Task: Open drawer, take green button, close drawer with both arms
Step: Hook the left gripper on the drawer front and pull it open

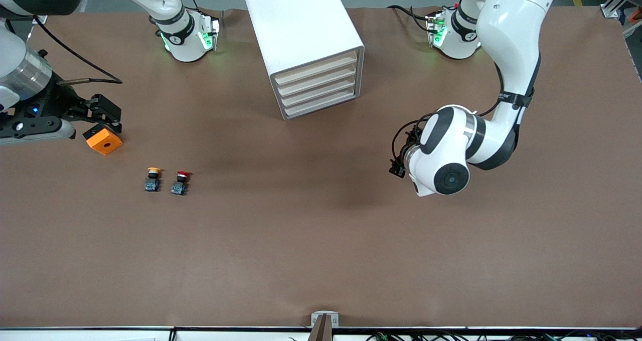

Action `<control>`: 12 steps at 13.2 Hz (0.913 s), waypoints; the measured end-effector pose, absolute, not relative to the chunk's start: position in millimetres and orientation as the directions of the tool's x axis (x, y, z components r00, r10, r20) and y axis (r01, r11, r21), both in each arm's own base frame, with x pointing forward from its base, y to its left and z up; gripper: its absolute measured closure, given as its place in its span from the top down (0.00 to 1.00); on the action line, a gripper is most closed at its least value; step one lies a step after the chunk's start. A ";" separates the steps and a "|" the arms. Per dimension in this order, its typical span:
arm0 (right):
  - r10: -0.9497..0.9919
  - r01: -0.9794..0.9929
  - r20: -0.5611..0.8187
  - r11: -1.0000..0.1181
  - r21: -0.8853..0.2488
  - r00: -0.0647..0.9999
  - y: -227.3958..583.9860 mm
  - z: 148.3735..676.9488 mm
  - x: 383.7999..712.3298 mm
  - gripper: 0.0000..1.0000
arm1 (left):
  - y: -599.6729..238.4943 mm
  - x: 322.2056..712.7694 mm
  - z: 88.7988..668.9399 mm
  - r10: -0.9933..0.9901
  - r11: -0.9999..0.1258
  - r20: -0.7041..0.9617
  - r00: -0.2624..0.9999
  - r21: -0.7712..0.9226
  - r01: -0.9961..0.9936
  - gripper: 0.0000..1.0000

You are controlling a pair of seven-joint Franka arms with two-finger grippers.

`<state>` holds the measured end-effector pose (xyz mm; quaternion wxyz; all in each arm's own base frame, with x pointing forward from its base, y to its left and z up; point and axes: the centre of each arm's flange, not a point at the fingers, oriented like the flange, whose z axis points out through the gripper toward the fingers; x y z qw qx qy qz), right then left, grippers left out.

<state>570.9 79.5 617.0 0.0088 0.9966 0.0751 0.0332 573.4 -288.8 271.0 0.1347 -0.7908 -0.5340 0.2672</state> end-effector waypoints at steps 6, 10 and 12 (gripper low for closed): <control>0.206 0.205 0.073 -0.978 0.023 0.976 114.6 612.7 573.6 1.00 | -315.6 549.7 244.3 0.918 -0.349 -0.376 0.126 -0.617 0.706 1.00; 0.226 0.225 0.084 -0.974 0.023 0.970 127.2 617.1 574.4 1.00 | -336.4 534.2 223.0 0.933 -0.299 -0.356 0.056 -0.677 0.672 1.00; 0.228 0.227 0.083 -0.974 0.023 0.970 128.6 616.2 575.6 1.00 | -348.3 522.1 211.7 0.936 -0.294 -0.350 0.045 -0.703 0.648 1.00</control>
